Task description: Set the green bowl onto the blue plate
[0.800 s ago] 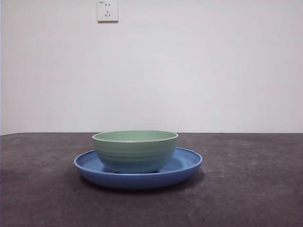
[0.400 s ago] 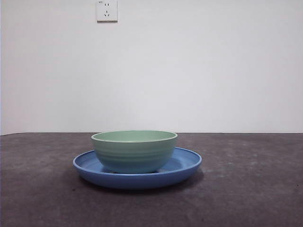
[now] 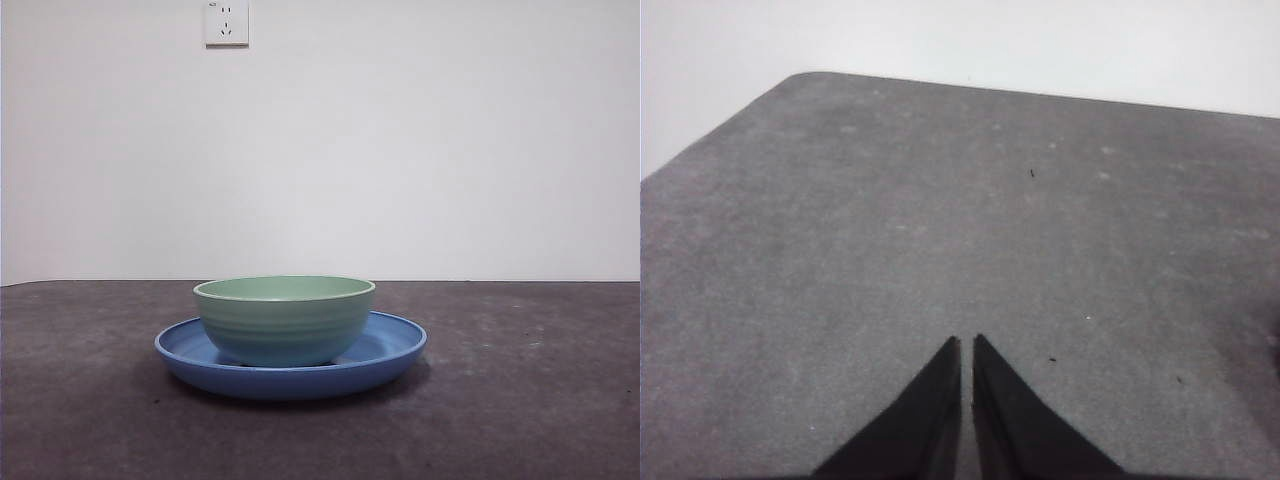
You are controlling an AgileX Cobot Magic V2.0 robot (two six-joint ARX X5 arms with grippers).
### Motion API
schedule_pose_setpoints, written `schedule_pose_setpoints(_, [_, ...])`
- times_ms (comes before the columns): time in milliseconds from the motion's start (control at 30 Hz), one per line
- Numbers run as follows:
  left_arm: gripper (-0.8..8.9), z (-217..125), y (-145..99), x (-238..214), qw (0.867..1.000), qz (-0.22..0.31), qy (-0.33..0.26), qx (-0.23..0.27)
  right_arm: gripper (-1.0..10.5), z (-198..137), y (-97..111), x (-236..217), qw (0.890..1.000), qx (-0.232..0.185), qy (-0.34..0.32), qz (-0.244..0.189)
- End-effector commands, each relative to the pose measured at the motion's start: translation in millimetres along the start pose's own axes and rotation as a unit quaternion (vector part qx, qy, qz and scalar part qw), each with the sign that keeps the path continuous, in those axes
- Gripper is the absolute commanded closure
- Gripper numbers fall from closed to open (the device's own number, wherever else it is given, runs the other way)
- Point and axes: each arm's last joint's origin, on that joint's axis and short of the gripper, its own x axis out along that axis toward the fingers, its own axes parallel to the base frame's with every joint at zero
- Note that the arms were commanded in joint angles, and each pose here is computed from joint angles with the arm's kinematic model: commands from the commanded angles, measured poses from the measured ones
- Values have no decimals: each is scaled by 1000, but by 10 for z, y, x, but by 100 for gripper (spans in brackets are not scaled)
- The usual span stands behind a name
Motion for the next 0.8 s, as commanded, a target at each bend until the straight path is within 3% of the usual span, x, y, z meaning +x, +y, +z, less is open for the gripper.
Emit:
schedule_pose_setpoints(33, [794,0,0,1,1000,1,-7,1,917,15,12,-19,1000,-11,-8,3])
schedule_pose_setpoints(500, [794,-82,-11,-14,999,-10,-3,33,917,15,12,-19,1000,-11,-8,3])
schedule_pose_setpoints(700, [794,-83,-11,-14,997,-10,-4,75,917,15,12,-19,1000,-11,-8,3])
schedule_pose_setpoints(800, [794,-82,-11,-14,998,-12,-4,65,917,15,12,-19,1000,-11,-8,3])
